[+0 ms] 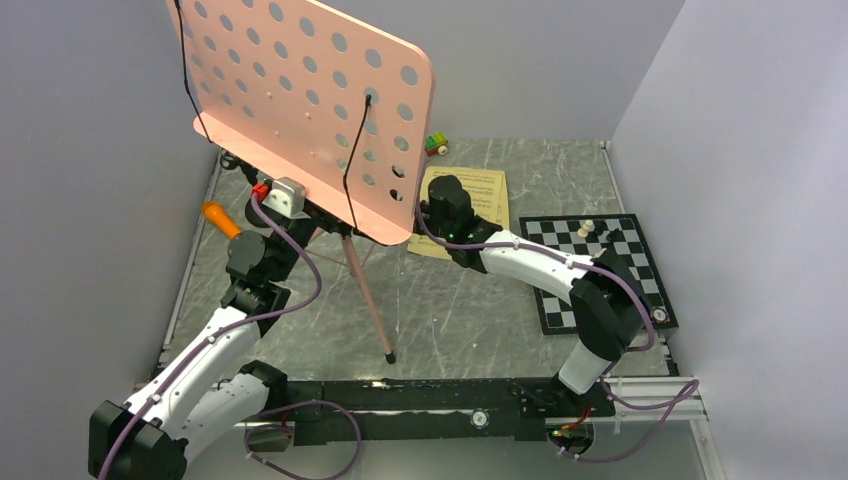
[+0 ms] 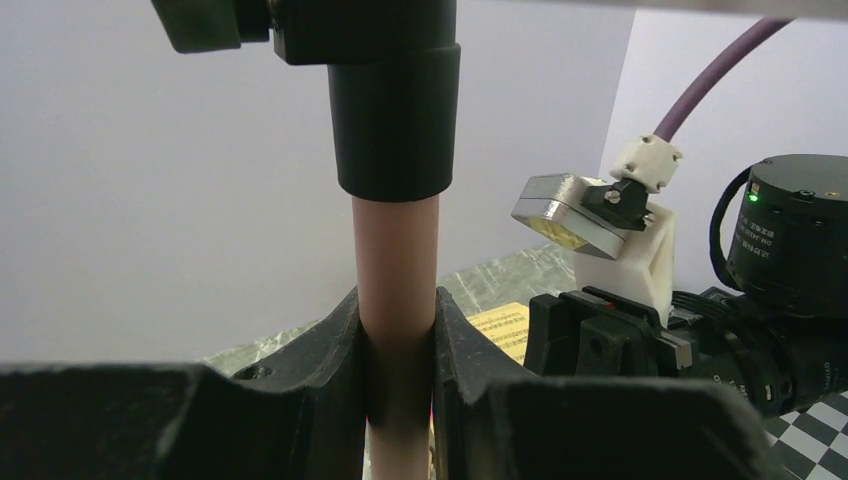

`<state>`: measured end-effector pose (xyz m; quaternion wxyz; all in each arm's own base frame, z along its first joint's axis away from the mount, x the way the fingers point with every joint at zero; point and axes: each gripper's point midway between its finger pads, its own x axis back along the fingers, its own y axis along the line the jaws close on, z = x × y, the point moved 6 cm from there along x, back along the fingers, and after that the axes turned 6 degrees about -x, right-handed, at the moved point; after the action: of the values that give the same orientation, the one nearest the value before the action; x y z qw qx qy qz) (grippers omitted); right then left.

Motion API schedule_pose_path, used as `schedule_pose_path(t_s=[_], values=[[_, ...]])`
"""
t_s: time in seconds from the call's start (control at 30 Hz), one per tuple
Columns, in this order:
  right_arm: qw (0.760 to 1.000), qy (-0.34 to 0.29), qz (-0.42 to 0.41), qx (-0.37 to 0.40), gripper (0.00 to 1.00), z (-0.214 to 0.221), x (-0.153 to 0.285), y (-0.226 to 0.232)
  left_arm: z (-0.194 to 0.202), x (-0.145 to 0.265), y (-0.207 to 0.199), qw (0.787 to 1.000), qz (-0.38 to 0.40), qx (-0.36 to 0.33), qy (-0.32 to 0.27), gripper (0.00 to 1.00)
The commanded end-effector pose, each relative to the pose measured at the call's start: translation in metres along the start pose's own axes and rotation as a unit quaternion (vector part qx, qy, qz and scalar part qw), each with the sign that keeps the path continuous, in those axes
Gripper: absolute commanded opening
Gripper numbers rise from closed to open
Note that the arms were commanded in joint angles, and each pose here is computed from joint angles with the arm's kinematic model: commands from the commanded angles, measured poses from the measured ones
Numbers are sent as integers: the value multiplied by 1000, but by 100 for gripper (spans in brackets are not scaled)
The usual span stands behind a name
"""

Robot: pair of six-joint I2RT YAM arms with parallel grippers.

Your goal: Pack up the instrument practice props

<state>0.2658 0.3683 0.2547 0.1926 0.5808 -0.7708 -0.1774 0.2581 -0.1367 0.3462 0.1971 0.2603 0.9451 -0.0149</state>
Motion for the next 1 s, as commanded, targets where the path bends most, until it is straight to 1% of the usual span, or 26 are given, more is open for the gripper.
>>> schedule_pose_path(t_s=[0.0, 0.03, 0.07, 0.17, 0.2, 0.23, 0.3, 0.33, 0.43, 0.5, 0.6, 0.7, 0.77, 0.87, 0.97], values=[[996, -48, 3, 76, 28, -17, -2, 1, 17, 4, -23, 996, 77, 29, 46, 0], [995, -51, 1, 85, 27, -17, -3, 2, 17, 5, -23, 996, 76, 29, 46, 0], [994, -55, 0, 94, 24, -17, -4, 4, 17, 5, -23, 996, 76, 29, 46, 0], [988, -84, 0, 133, 6, -16, -1, 7, 18, 6, -23, 996, 74, 30, 49, 0], [984, -96, 9, 150, 2, -14, 0, 7, 18, 6, -23, 995, 75, 30, 51, 0], [979, -107, 15, 173, 0, -14, 2, 8, 18, 6, -23, 996, 73, 30, 51, 0], [964, -122, 51, 230, 0, -10, 3, 5, 20, 7, -23, 995, 73, 32, 55, 0], [952, -124, 67, 271, 0, -8, 3, 5, 21, 8, -23, 995, 73, 32, 56, 0], [920, -119, 113, 357, 0, -2, 3, 2, 22, 8, -23, 995, 71, 34, 57, 0], [887, -117, 141, 424, 0, 3, 3, 4, 22, 9, -23, 995, 70, 34, 59, 0], [832, -127, 174, 512, 0, 4, 5, 9, 23, 10, -23, 995, 69, 34, 62, 0], [782, -129, 194, 578, 0, 6, 4, 12, 24, 9, -23, 995, 68, 37, 65, 0], [758, -128, 201, 607, 0, 6, 3, 13, 26, 9, -22, 995, 67, 39, 67, 0], [733, -123, 213, 634, 0, 8, 0, 11, 27, 9, -22, 995, 64, 42, 69, 0], [721, -111, 226, 646, 0, 14, 1, 7, 29, 9, -20, 995, 56, 40, 71, 0]])
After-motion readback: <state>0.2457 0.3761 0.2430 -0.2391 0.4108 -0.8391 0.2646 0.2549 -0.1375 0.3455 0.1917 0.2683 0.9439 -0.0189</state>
